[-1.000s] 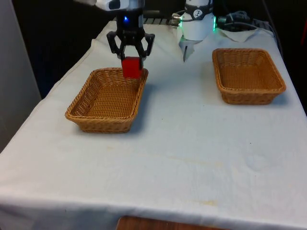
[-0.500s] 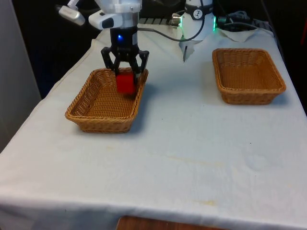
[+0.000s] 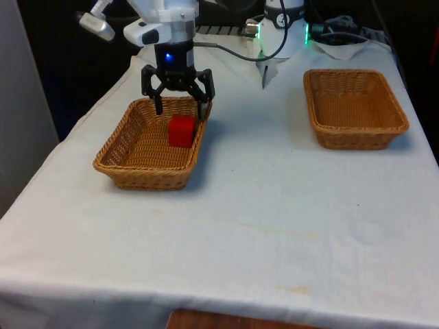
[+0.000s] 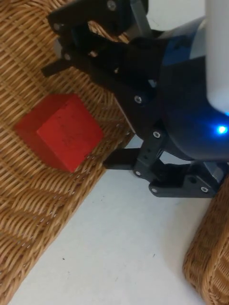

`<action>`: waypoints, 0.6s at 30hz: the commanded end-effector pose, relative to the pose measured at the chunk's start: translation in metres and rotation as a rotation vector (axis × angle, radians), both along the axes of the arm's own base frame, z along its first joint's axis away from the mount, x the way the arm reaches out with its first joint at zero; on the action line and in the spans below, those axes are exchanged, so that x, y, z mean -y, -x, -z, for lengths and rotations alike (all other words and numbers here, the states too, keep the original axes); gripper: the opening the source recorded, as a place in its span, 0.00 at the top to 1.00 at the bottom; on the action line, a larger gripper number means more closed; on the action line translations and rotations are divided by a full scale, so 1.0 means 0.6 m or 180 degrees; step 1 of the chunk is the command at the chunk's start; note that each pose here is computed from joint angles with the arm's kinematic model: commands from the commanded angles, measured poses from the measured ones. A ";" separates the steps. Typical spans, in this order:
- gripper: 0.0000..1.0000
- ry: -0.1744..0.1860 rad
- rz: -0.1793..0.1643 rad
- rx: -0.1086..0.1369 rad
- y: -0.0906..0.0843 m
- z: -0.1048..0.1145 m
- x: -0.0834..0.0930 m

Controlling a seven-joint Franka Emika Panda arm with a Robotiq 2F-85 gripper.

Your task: Pick up the red cube and place it into the right basket.

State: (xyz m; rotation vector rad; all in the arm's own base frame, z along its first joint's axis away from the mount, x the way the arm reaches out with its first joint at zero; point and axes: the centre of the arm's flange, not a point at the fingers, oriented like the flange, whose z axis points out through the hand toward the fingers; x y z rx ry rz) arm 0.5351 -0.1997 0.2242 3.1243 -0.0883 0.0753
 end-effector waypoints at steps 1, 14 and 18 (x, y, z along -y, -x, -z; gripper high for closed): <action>0.00 -0.0034 -0.0008 0.0007 0.000 0.000 0.000; 0.00 -0.0034 0.0018 0.0039 0.001 -0.035 0.006; 0.00 -0.0065 0.0020 0.0060 0.007 -0.060 0.008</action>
